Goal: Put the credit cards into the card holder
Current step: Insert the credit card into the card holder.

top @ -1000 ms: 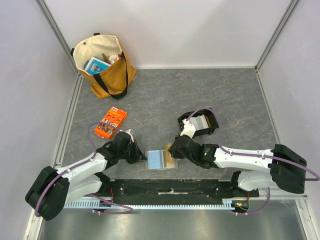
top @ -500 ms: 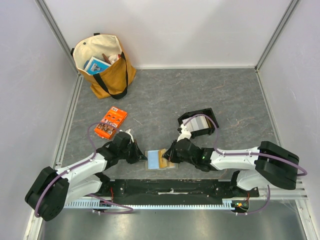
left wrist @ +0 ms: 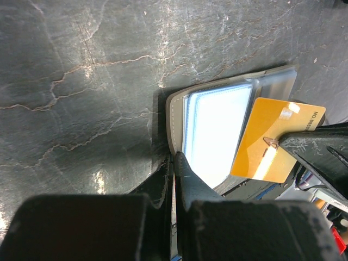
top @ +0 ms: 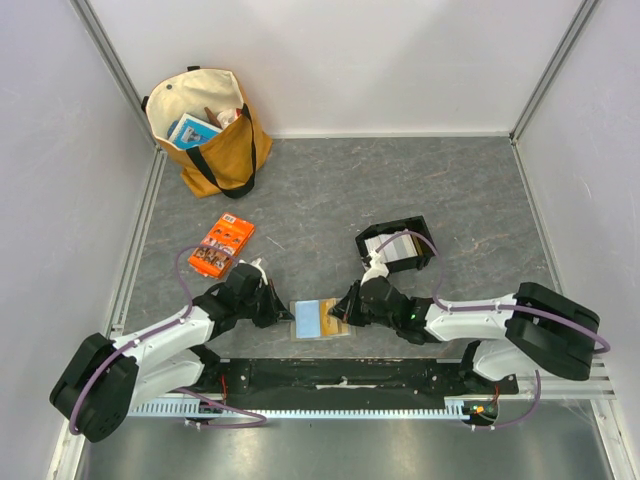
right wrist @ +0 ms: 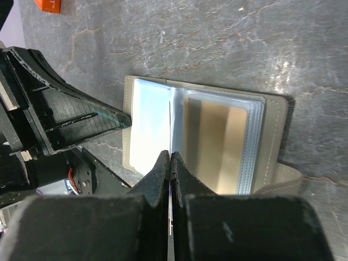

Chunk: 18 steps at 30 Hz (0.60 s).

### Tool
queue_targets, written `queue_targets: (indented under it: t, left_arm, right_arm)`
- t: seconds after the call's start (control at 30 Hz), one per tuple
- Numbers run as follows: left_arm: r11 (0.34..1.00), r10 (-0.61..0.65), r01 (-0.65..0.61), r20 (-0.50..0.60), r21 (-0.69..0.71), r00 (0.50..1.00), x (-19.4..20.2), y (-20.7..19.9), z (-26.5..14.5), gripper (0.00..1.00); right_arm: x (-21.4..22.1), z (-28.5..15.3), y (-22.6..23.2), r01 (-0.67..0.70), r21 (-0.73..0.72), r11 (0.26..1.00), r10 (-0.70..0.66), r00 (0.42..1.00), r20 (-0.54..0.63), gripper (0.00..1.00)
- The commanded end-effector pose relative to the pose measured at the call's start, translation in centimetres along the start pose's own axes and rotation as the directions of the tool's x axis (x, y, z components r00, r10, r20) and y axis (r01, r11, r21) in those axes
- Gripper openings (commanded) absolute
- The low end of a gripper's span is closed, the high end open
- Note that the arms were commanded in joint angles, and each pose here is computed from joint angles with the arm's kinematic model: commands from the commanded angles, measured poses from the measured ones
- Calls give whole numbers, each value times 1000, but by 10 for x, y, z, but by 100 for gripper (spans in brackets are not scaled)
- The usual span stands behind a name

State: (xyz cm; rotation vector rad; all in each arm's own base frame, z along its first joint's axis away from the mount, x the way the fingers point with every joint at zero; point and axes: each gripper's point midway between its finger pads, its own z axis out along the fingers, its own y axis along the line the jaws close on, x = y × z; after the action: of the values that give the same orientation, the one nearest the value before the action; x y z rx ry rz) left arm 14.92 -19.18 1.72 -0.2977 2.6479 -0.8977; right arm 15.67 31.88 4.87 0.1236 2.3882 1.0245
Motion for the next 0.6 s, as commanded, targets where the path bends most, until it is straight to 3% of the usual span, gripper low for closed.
queue_targets:
  t: [0.0, 0.57]
  left_arm:
    - [1000, 18, -18, 16, -14, 1000, -2, 4, 2, 2]
    - [1000, 19, -19, 19, -10, 1000, -3, 3, 1, 2]
  right_arm:
    - [3, 5, 14, -26, -69, 997, 25, 1000, -18, 0]
    - [-4, 9, -24, -44, 19, 999, 44, 999, -11, 0]
